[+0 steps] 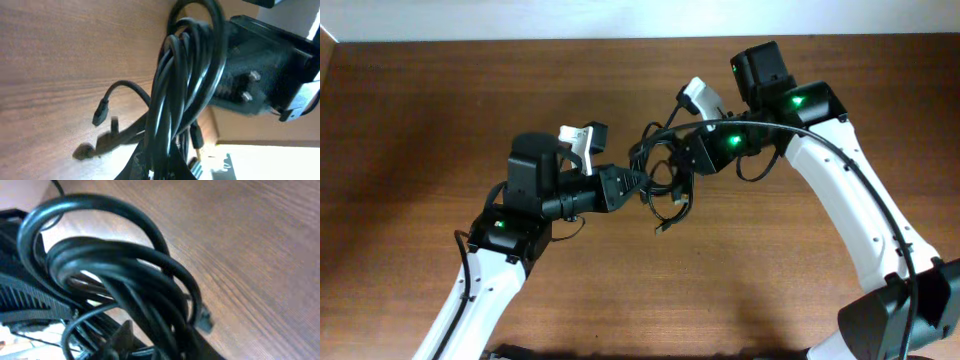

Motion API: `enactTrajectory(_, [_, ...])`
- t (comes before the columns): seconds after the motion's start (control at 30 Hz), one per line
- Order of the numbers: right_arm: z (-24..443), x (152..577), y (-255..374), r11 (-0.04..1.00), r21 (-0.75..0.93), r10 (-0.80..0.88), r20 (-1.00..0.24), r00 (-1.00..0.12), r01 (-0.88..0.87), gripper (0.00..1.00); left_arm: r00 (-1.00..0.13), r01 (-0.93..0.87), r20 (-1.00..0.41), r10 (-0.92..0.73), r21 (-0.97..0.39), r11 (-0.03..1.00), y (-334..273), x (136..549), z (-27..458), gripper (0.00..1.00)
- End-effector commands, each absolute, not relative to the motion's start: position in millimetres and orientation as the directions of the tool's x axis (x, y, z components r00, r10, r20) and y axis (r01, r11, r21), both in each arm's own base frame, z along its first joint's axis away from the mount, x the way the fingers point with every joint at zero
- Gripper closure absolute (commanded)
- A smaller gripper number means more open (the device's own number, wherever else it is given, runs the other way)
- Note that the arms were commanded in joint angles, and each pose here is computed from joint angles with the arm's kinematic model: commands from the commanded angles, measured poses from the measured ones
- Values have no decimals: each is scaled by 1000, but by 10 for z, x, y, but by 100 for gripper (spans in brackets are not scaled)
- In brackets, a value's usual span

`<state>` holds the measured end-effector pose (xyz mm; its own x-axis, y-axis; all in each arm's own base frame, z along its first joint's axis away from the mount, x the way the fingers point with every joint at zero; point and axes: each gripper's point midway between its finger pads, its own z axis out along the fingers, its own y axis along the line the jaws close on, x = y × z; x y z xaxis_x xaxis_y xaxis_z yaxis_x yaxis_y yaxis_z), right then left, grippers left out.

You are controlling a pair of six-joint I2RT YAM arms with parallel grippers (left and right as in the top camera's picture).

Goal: Untangle cables

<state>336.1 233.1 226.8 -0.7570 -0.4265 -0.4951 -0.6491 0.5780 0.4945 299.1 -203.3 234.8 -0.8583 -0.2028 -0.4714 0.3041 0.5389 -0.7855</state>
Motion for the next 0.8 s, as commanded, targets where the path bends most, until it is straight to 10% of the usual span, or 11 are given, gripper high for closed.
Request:
enactTrajectory(0.0, [2583,3316,2379,548,455,-422,-573,-702,-701,48,-754,497,-651,-82,-649,576,-2038,3031,2418,100])
enactTrajectory(0.17, [2887,3373,2249,603,335,-418,-640,-644,-724,43,-745,523,-667,-24,-606,600,-2004,2984,2312,100])
enactTrajectory(0.4, [3227,2938,1980,529,108,-562,-698,-443,-842,45,-501,862,-854,141,-478,169,-2188,2430,2698,100])
enactTrajectory(0.77, [3374,2342,1930,348,88,-634,-712,-303,-934,60,-402,915,-906,129,-404,15,-2220,2239,2851,100])
